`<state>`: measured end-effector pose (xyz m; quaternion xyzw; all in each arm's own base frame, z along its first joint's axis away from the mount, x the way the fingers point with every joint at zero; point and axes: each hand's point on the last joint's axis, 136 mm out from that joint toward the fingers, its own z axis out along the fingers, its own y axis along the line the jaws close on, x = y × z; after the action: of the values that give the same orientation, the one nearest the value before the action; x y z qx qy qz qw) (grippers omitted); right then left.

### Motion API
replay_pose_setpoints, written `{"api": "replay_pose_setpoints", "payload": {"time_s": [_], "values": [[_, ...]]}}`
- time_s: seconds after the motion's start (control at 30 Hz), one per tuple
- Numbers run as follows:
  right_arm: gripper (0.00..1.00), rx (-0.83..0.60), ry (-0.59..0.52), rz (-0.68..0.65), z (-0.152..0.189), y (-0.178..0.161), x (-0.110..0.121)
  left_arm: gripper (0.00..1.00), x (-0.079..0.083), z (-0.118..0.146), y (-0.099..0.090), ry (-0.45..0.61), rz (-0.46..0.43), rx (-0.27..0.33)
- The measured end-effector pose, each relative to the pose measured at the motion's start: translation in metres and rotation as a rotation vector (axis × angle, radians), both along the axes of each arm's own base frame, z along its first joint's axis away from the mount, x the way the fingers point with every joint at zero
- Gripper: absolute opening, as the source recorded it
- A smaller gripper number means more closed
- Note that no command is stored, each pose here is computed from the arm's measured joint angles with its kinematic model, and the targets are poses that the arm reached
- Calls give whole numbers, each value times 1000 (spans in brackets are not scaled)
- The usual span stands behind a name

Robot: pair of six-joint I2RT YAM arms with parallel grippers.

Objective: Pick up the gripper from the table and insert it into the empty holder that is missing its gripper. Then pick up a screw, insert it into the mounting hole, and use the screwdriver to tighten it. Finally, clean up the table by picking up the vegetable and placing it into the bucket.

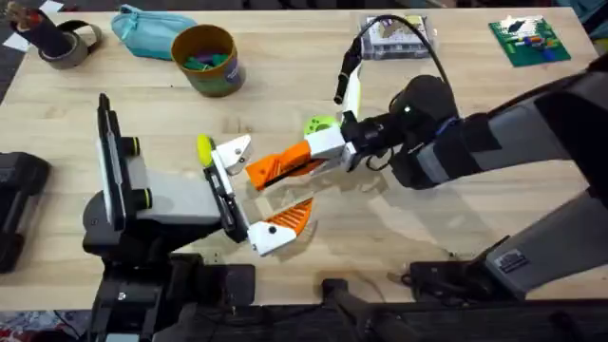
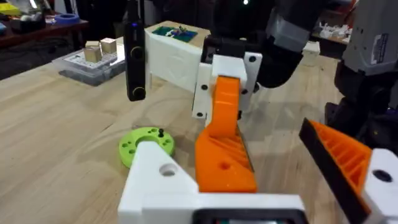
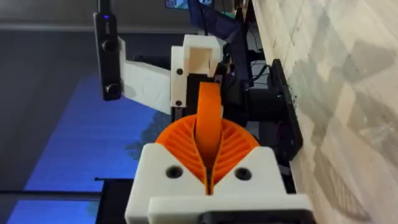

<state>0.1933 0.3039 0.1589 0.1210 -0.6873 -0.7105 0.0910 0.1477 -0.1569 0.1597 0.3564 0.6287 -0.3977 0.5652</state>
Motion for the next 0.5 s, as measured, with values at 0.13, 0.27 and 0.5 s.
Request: {"api": "replay_pose_setpoints", "payload": {"time_s": [0.13,0.27,0.5], "values": [[16,3,-1,1,3,1,2,986,0,0,0,1,-1,0],[17,9,-12,6,6,2,4,986,0,0,0,0,-1,0],[17,15,-19,8,11,4,7,986,0,0,0,0,-1,0]]}}
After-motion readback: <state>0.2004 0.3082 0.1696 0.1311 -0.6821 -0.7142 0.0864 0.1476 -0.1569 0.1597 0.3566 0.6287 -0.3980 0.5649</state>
